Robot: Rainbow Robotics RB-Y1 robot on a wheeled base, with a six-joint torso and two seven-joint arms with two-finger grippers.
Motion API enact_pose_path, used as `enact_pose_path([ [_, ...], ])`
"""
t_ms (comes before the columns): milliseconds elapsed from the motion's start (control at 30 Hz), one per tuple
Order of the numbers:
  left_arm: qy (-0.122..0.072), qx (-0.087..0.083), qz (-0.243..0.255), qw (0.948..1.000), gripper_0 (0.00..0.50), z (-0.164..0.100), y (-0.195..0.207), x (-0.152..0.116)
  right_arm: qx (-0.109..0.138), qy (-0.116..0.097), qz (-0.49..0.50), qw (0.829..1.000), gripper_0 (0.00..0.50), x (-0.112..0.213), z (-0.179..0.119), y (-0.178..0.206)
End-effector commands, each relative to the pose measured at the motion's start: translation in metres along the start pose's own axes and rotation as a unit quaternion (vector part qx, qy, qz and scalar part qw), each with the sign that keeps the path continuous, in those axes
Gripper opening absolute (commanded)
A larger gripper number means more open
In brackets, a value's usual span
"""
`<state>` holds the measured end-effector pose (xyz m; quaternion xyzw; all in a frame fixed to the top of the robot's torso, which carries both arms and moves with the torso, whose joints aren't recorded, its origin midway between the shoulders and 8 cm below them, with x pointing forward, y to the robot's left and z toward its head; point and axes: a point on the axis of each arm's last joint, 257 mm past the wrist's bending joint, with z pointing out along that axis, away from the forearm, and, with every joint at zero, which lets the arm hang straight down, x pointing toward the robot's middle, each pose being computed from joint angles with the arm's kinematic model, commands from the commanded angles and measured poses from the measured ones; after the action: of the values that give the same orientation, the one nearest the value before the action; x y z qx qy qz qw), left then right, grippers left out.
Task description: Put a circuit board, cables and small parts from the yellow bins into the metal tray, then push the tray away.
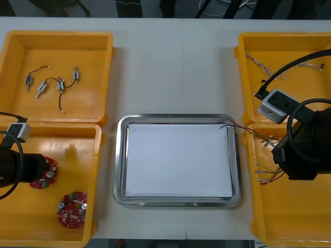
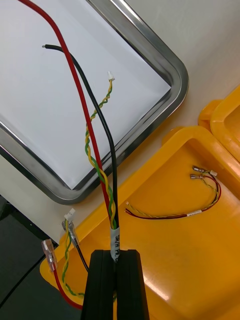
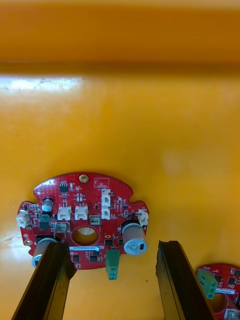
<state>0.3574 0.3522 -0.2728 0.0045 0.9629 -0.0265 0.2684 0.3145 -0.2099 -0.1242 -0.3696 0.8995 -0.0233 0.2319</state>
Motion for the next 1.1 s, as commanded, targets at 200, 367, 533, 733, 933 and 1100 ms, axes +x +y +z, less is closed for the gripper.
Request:
enact_pose_path([
  [200,-0.003,0.013,0.006,0.9999,0.500,0.001,-0.006,0.023,0.020,0.001,-0.037,0.999,0.000,-0.002,-0.007,-0.009],
  [367,0.003,0.017,0.009,0.9998,0.500,0.004,-0.009,0.032,0.020,0.002,-0.037,0.999,0.000,-0.002,-0.007,-0.009],
  [533,0.006,0.017,0.012,0.9998,0.500,0.006,-0.011,0.035,0.022,0.002,-0.038,0.999,0.000,-0.002,-0.008,-0.010],
  [733,0.012,0.016,0.017,0.9996,0.500,0.010,-0.013,0.042,0.021,0.003,-0.038,0.999,0.000,-0.002,-0.008,-0.009],
  [933,0.019,0.015,0.025,0.9994,0.500,0.015,-0.018,0.049,0.021,0.002,-0.039,0.999,0.000,-0.002,-0.008,-0.009],
  [1100,0.020,0.014,0.027,0.9993,0.500,0.019,-0.022,0.050,0.021,0.003,-0.039,0.999,0.000,-0.001,-0.008,-0.009],
])
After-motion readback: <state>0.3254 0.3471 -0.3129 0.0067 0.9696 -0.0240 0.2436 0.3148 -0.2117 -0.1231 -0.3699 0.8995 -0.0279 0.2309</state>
